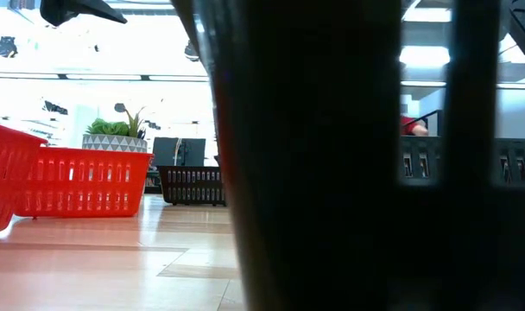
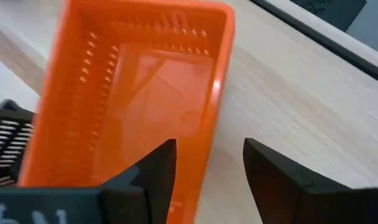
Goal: Stack baskets on shelf by color
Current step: Stack the orange bin on top of the orange stacked bins on the shelf
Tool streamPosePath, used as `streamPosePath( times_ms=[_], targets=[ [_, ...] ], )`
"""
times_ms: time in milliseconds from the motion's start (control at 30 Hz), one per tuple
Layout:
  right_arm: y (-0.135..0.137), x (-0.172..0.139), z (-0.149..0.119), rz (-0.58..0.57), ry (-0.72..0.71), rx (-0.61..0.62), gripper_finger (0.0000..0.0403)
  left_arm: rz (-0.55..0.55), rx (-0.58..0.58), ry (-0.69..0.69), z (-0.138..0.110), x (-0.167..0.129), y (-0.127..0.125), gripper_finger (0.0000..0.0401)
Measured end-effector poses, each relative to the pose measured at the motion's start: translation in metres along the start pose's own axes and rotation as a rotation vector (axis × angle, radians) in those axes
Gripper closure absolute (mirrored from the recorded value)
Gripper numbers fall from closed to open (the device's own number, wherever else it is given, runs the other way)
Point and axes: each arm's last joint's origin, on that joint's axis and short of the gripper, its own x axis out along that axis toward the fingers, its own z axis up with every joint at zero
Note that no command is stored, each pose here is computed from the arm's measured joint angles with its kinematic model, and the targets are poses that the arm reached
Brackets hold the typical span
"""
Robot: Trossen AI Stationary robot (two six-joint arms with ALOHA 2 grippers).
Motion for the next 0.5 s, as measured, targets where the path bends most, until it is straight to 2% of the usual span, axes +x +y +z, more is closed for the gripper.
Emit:
streamPosePath(
  times_ms=[233, 500],
  targets=[
    [-0.003, 0.000, 0.002, -0.021, -0.017, 0.004, 0.0193, 0.000, -0.007, -0.001, 0.000, 0.000, 0.000, 0.0122],
    [0.007, 0.026, -0.008, -0.023, 0.040, -0.021, 0.0194, 0.001, -0.017, -0.002, 0.000, 0.000, 0.000, 0.0122]
  ],
)
